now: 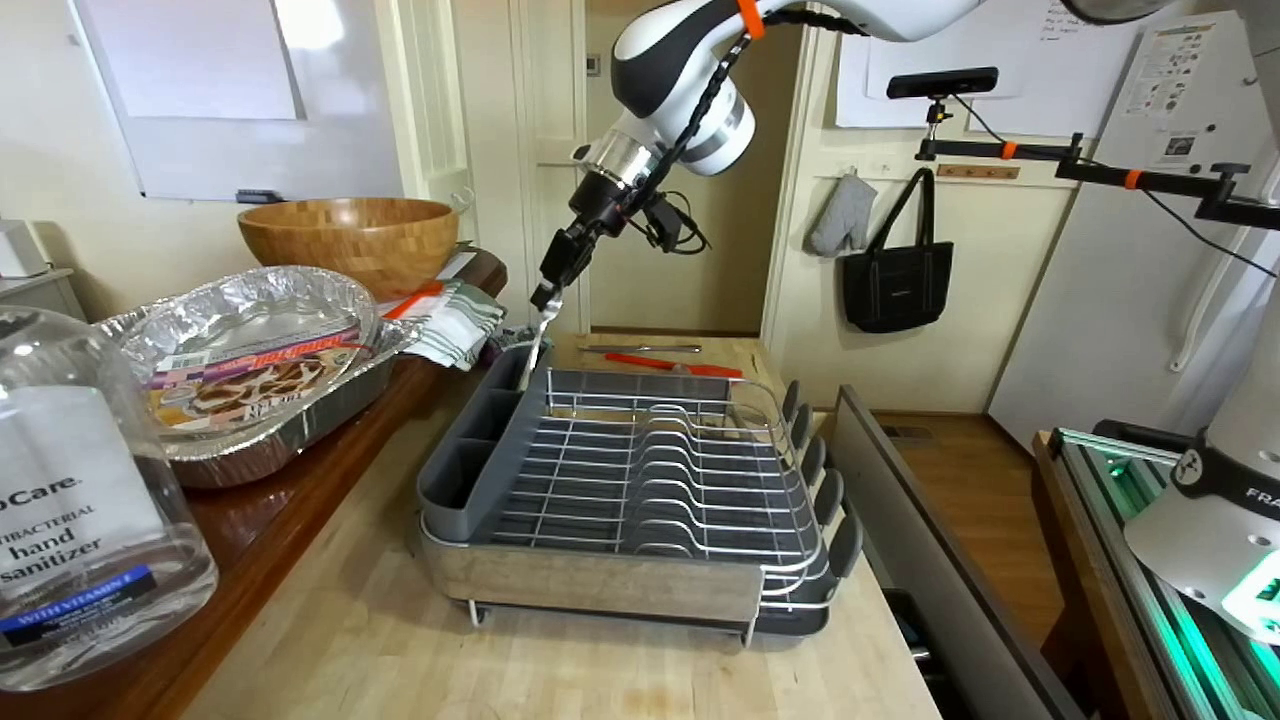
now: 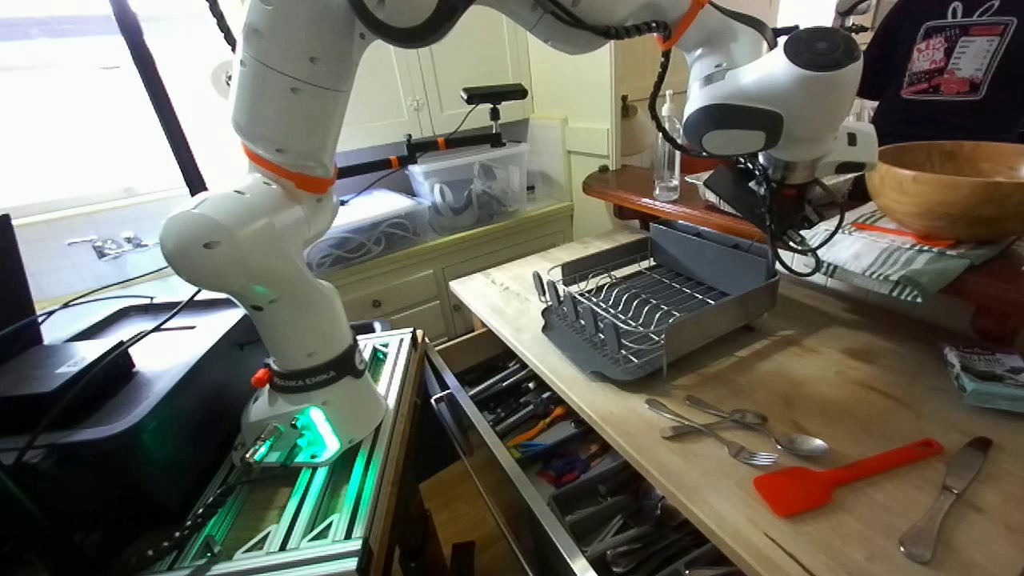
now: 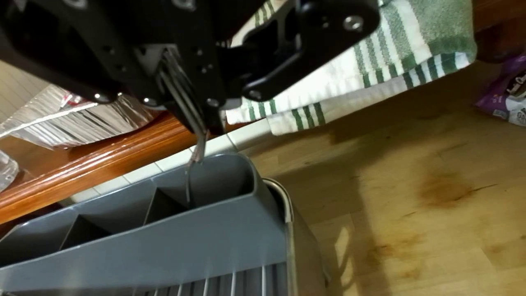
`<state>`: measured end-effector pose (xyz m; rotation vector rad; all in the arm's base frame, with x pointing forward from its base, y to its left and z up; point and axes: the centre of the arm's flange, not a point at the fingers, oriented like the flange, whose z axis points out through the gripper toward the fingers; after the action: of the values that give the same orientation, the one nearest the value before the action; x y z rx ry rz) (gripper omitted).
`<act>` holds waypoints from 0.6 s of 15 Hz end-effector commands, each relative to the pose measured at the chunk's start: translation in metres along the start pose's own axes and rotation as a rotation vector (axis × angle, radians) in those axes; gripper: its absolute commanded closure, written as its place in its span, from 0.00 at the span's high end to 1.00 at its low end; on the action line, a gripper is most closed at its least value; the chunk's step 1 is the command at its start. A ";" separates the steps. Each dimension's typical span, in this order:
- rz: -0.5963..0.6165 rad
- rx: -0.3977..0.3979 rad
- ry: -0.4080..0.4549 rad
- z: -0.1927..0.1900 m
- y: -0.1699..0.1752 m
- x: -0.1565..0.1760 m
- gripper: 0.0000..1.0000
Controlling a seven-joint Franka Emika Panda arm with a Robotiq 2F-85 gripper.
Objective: Take the fork off the drying rack and place it on the counter top with the other cutlery
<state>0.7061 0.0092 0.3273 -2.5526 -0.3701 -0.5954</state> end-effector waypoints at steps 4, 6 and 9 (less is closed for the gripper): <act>0.017 0.002 0.040 -0.051 -0.007 0.003 0.02; 0.017 0.003 0.064 -0.069 -0.009 0.006 0.02; 0.030 0.009 0.108 -0.096 -0.013 0.009 0.02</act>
<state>0.6991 -0.0173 0.3926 -2.5304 -0.3208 -0.7129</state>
